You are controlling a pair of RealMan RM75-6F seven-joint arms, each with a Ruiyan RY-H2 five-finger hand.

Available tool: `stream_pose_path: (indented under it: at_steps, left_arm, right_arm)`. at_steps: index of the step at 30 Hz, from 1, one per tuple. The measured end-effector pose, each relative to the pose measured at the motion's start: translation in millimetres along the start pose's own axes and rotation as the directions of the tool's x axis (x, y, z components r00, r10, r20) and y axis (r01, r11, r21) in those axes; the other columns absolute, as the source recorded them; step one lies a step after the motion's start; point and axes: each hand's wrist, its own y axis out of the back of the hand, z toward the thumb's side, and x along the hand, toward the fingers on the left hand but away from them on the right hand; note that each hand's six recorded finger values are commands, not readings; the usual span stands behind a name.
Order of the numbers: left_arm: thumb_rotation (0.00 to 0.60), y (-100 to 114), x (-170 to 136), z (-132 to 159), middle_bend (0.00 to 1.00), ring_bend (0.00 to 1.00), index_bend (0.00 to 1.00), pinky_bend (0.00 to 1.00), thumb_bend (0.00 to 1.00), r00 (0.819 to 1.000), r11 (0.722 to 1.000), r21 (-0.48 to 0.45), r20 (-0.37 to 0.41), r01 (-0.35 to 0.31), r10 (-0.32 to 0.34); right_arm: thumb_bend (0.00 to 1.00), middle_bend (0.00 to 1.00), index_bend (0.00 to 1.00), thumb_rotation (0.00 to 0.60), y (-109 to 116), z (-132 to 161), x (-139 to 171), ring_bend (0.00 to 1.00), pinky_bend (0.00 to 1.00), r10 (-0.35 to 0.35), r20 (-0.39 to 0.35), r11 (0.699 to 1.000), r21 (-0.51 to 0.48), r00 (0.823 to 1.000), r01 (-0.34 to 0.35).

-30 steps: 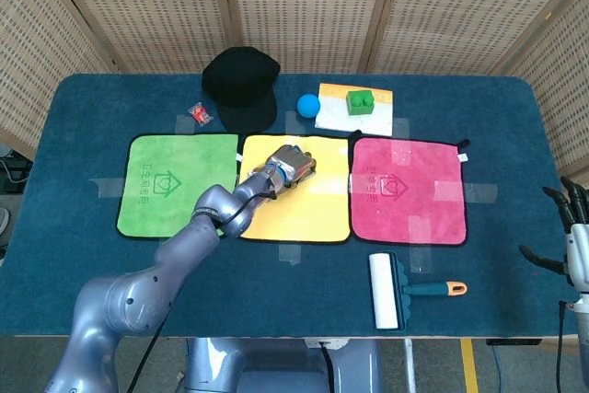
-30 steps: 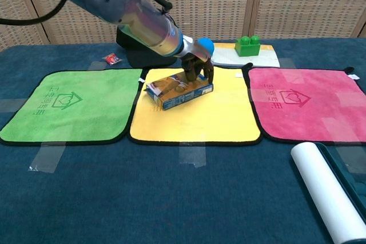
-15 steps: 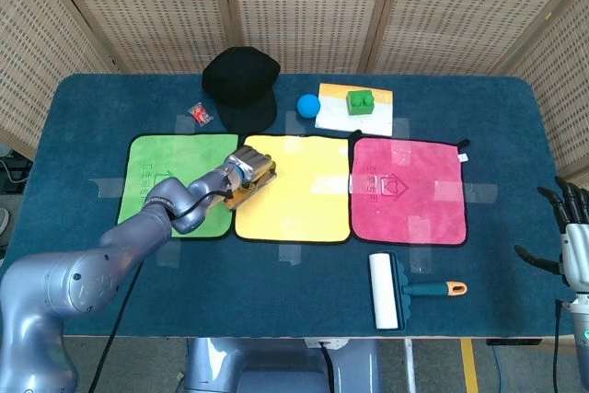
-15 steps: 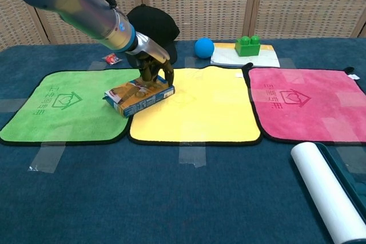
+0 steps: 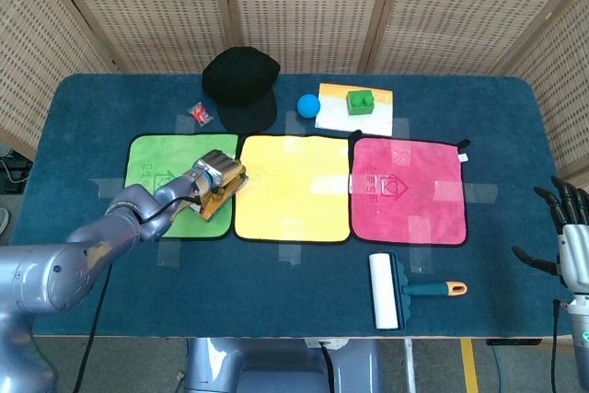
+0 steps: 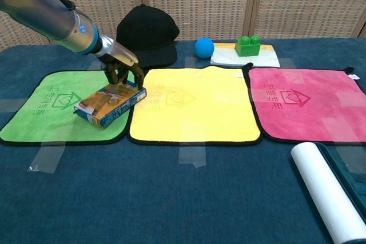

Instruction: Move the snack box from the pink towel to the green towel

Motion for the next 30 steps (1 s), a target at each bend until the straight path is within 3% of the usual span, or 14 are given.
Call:
stream_pose_path:
  at_steps: [19, 23, 26, 29, 30]
  left_arm:
    - [0.6, -40.6, -33.5, -75.8, 0.17, 0.22, 0.27, 0.12, 1.0, 0.99, 0.999, -0.044, -0.143, 0.003, -0.009]
    - [0.6, -36.5, -40.0, -80.5, 0.15, 0.22, 0.26, 0.13, 1.0, 0.989, 0.996, -0.07, -0.145, -0.046, 0.035]
    - [0.6, -28.3, -50.6, -83.8, 0.07, 0.15, 0.2, 0.12, 0.99, 0.985, 0.988, -0.1, -0.137, -0.118, 0.104]
    - [0.6, -21.2, -66.6, -88.8, 0.0, 0.03, 0.07, 0.05, 0.73, 0.976, 0.972, -0.127, -0.126, -0.196, 0.18]
    - [0.6, -20.2, -72.4, -90.9, 0.0, 0.01, 0.03, 0.02, 0.58, 0.972, 0.967, -0.135, -0.123, -0.217, 0.201]
  right_arm:
    - [0.0, 0.11, 0.19, 0.6, -0.6, 9.7, 2.2, 0.0, 0.0, 0.003, -0.027, 1.0, -0.008, 1.0, -0.004]
    - [0.0, 0.11, 0.19, 0.6, 0.3, 12.2, 3.3, 0.0, 0.0, 0.001, -0.036, 1.0, -0.014, 0.999, -0.002]
    - [0.0, 0.11, 0.19, 0.6, 1.4, 13.6, 4.0, 0.0, 0.0, -0.001, -0.041, 1.0, -0.019, 0.999, 0.0]
    - [0.0, 0.11, 0.19, 0.6, 2.8, 14.5, 4.7, 0.0, 0.0, -0.004, -0.045, 1.0, -0.024, 0.999, 0.003]
    - [0.0, 0.11, 0.19, 0.6, 3.4, 15.0, 5.0, 0.0, 0.0, -0.005, -0.048, 1.0, -0.027, 0.999, 0.004]
